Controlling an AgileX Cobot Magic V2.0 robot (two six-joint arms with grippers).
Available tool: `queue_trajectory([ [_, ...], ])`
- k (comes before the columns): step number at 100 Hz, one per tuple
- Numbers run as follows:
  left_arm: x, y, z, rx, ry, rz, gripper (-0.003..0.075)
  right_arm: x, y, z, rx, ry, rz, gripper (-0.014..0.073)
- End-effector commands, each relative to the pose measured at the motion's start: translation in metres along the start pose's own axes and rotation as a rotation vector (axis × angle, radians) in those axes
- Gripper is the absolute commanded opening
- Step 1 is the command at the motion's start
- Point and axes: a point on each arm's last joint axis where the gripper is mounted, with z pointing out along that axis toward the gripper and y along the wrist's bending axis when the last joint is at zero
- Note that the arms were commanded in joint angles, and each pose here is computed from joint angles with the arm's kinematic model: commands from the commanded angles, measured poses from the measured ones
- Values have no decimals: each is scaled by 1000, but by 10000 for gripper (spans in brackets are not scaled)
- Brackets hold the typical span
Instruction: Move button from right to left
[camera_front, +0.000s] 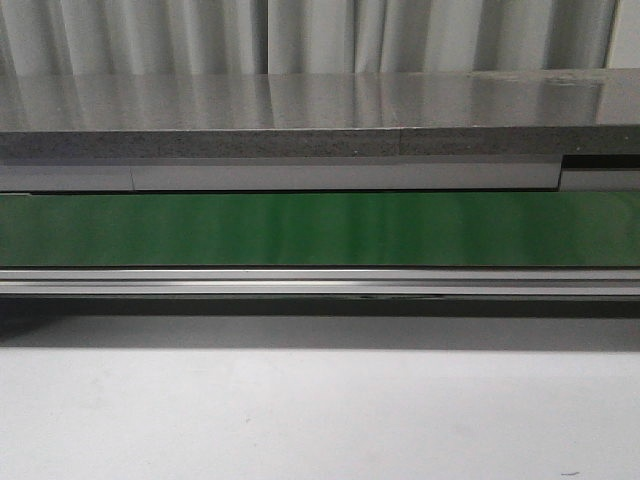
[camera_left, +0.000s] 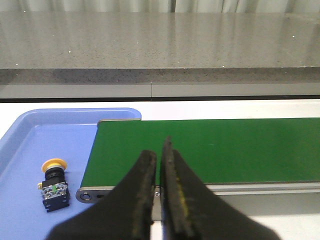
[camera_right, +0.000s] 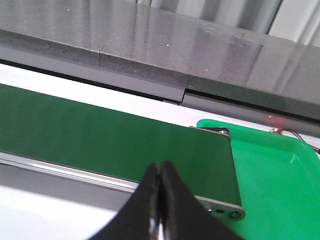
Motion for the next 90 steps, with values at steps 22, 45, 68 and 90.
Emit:
queue_trajectory([
  [22, -10, 2, 2, -20, -140, -29, 5, -13, -3, -2, 22, -76, 2, -59],
  [45, 6, 0, 7, 18, -214, 25, 5, -13, -3, -2, 22, -76, 2, -59],
  [68, 34, -1, 10, 9, -266, 36, 5, -13, -3, -2, 22, -76, 2, -59],
  [90, 68, -2, 8, 8, -273, 36, 5, -13, -3, -2, 22, -76, 2, -59],
])
